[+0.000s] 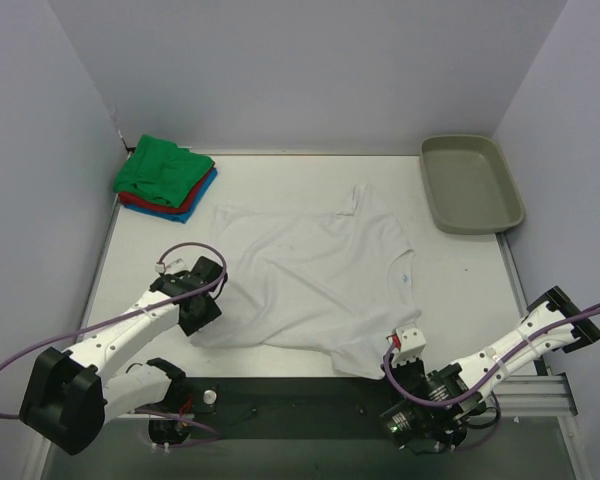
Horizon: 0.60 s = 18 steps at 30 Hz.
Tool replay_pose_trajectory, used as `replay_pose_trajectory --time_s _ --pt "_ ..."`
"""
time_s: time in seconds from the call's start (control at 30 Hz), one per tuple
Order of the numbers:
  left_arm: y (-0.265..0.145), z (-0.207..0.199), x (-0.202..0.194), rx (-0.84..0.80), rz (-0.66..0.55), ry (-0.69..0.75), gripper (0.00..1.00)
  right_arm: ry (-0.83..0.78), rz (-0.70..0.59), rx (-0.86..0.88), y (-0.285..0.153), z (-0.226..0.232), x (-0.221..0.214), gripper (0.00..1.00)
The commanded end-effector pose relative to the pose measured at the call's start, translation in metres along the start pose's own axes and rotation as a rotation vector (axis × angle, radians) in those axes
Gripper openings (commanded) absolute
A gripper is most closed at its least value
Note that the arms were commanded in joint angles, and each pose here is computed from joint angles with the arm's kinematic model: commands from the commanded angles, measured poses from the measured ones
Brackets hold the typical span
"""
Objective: Fold and stack the t-shirts
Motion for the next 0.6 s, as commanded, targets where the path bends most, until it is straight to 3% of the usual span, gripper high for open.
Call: replay_pose_trajectory --time_s 0.0,0.57 --pt "0.012 -0.003 -0.001 -0.012 -0.026 -0.039 0.53 -0.001 -0.059 -0.014 -0.004 -0.006 0.010 0.00" --pt "0.010 0.009 0.002 0.036 -0.051 -0.019 0.50 -0.004 -0.063 -0.027 -0.003 -0.005 0.008 0.00"
Point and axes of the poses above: each gripper's point midway between its finger pads, its own y axis out along the fingers, its own z axis along the line the jaws close on, x = y × z, the point moved 9 cm from there along -y, back along the fingers, and after that the axes turned 9 degrees about y, right-handed, at the moved point
